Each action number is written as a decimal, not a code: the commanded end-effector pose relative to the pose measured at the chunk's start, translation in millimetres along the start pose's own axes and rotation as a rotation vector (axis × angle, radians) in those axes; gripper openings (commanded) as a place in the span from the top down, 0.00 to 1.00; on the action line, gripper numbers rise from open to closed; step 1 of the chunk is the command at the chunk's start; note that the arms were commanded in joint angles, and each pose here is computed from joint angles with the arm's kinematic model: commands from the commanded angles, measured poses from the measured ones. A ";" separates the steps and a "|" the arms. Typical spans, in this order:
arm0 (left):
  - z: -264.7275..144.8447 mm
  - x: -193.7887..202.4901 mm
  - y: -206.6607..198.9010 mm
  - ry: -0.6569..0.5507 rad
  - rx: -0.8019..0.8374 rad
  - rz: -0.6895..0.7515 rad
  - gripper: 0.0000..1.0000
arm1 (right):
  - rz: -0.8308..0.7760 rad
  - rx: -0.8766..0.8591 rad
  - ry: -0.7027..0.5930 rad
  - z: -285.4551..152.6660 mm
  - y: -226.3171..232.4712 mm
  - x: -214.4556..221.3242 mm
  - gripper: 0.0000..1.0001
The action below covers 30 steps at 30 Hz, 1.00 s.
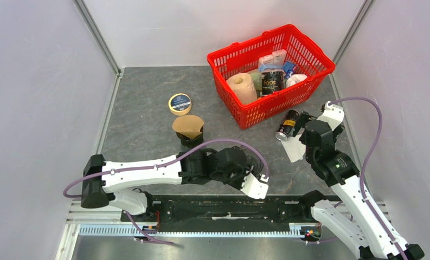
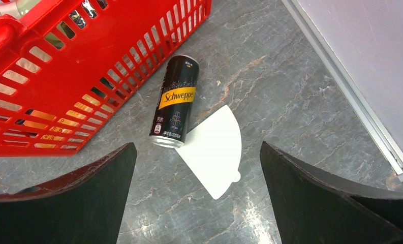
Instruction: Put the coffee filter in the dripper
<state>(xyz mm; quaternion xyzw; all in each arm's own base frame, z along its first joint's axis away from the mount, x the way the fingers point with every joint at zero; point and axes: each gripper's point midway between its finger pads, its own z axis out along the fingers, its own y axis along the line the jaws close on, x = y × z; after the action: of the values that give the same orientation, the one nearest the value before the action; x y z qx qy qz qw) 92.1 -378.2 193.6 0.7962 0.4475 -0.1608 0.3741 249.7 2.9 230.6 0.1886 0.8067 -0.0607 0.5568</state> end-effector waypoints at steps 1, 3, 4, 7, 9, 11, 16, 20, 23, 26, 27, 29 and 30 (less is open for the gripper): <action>-0.5 -7.3 1.7 -0.008 0.006 0.009 0.72 | 0.035 0.000 -0.026 0.3 0.3 -5.4 0.01; -1.7 -8.5 2.4 -0.010 0.005 0.007 0.66 | 0.035 0.000 -0.025 0.1 0.2 -5.4 0.01; -2.8 -9.3 2.9 -0.013 0.003 0.005 0.61 | 0.036 -0.002 -0.027 0.0 0.7 -5.8 0.01; -4.6 -11.7 3.9 -0.020 0.000 -0.001 0.57 | 0.035 -0.002 -0.025 0.3 0.7 -5.0 0.01; -7.1 -14.6 5.8 -0.029 -0.007 -0.008 0.52 | 0.037 -0.003 -0.027 0.2 1.0 -5.7 0.01; -11.3 -19.5 9.5 -0.047 -0.025 -0.016 0.47 | 0.036 -0.002 -0.026 0.5 0.8 -5.1 0.01; -28.4 -35.9 28.9 -0.114 -0.123 -0.046 0.34 | 0.034 -0.015 -0.021 0.5 3.6 -4.9 0.01; -64.2 -59.1 57.9 -0.221 -0.276 -0.082 0.24 | 0.026 -0.047 -0.009 -0.6 9.4 -4.8 0.01; -101.5 -79.8 83.7 -0.325 -0.417 -0.090 0.21 | 0.012 -0.110 0.016 -2.4 21.0 -2.9 0.01; -143.9 -91.0 117.0 -0.425 -0.617 -0.178 0.18 | 0.007 -0.228 0.056 -9.3 41.9 -0.2 0.01; -159.4 -85.4 130.7 -0.451 -0.722 -0.245 0.16 | 0.004 -0.285 0.075 -13.8 51.3 1.1 0.01; -184.1 -68.9 148.8 -0.504 -0.891 -0.374 0.13 | 0.006 -0.406 0.117 -26.4 70.2 2.7 0.01; -194.2 -61.3 152.9 -0.542 -0.946 -0.436 0.12 | 0.008 -0.464 0.138 -33.9 78.8 2.8 0.01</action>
<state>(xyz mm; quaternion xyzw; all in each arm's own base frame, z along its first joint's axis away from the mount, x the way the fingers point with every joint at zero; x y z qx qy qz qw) 130.6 -358.4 366.8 0.5838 0.4614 -0.1875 0.6412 252.2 42.2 221.0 0.1291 0.8370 0.0270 0.5311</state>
